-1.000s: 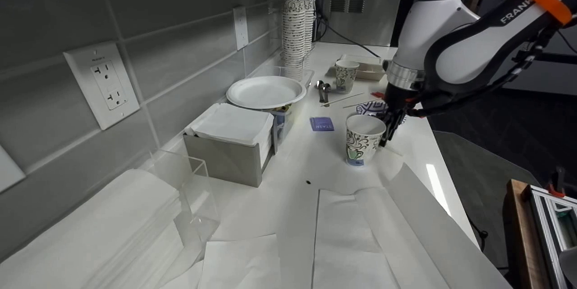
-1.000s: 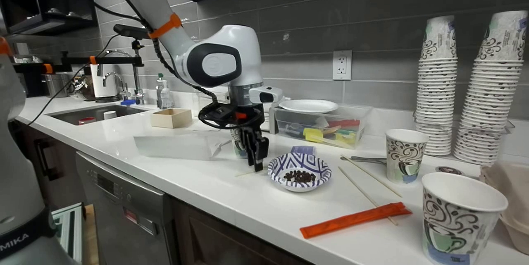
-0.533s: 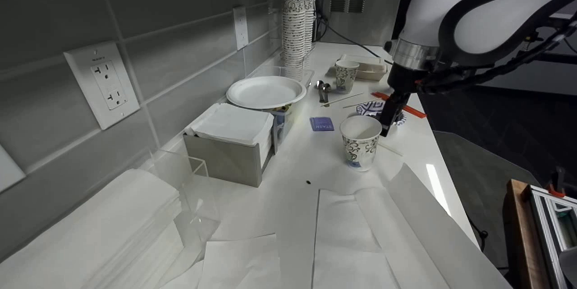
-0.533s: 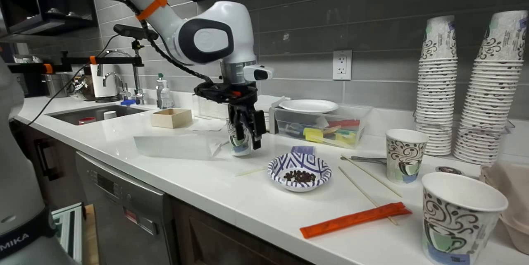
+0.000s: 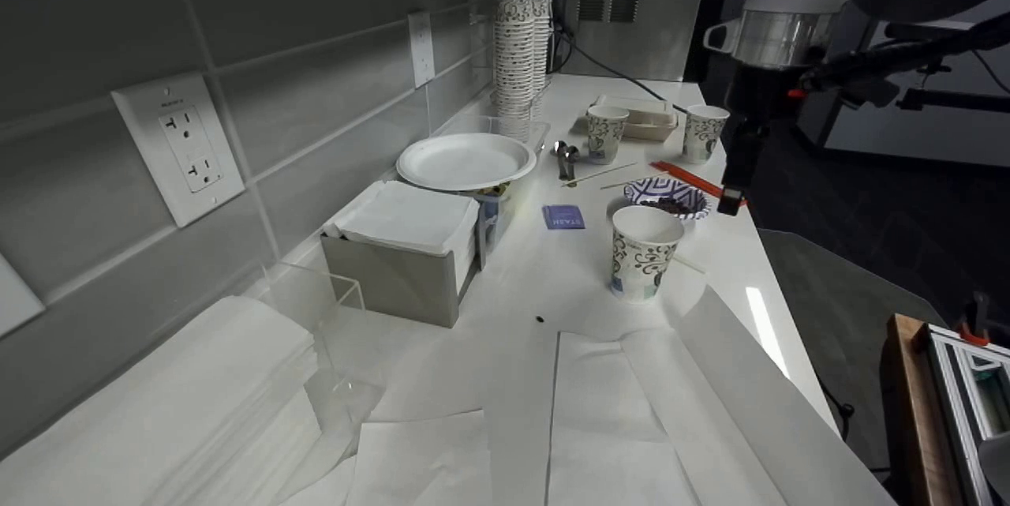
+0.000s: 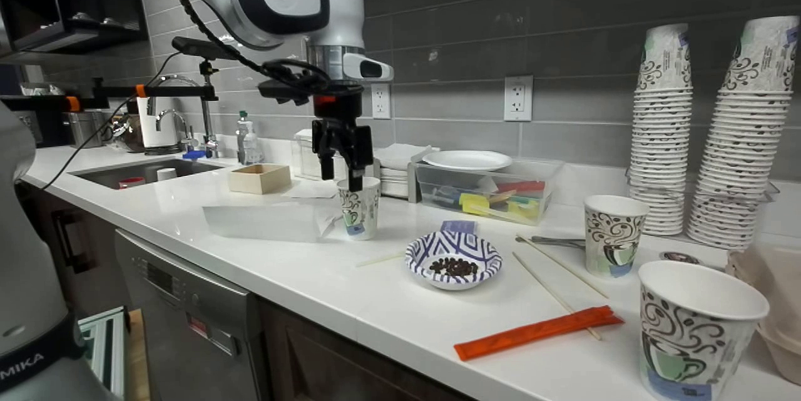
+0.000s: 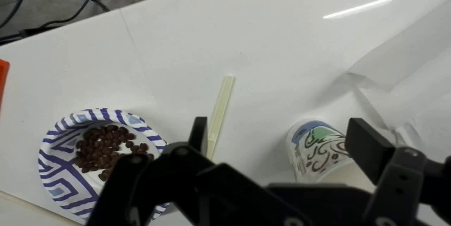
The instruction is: Remove the knife from the plate
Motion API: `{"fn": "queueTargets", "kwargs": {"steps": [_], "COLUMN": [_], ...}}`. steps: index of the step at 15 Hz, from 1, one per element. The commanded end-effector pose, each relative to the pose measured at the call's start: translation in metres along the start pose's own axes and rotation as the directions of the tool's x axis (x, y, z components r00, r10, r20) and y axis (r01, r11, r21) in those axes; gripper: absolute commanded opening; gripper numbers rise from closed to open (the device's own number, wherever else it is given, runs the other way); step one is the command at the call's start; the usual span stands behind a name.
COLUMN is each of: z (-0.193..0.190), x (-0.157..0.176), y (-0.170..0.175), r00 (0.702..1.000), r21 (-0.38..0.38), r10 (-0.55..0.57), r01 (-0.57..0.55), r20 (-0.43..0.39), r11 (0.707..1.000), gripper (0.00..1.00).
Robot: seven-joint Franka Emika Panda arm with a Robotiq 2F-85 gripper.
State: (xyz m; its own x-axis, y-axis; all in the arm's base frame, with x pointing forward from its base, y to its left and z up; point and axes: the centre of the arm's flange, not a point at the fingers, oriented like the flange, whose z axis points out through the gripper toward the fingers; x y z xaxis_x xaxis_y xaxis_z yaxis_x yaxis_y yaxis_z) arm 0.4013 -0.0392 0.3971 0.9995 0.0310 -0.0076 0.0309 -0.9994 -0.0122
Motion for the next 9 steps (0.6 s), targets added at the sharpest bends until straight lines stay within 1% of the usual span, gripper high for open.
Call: {"fn": "queueTargets", "kwargs": {"steps": [1, 3, 4, 5, 6, 7, 9], "z": [-0.058, -0.087, -0.099, -0.109, -0.089, -0.101, -0.112], "x": [-0.037, -0.054, -0.061, -0.066, -0.046, -0.052, -0.059], "y": [-0.018, -0.029, -0.033, -0.037, -0.026, -0.031, -0.035], "r00": [1.0, 0.999, 0.998, 0.996, 0.999, 0.997, 0.995], "r21": [-0.002, -0.023, -0.033, -0.06, -0.03, -0.041, -0.049], "r10": [0.008, 0.02, 0.025, 0.029, 0.013, 0.016, 0.019], "r01": [-0.008, -0.021, -0.026, -0.034, -0.014, -0.019, -0.024], "r20": [-0.003, -0.028, -0.049, -0.082, -0.05, -0.075, -0.102], "r11": [1.0, 1.0, 0.999, 0.998, 0.999, 0.999, 0.999], "gripper": [1.0, 1.0, 1.0, 1.0, 1.0, 1.0, 1.0]}}
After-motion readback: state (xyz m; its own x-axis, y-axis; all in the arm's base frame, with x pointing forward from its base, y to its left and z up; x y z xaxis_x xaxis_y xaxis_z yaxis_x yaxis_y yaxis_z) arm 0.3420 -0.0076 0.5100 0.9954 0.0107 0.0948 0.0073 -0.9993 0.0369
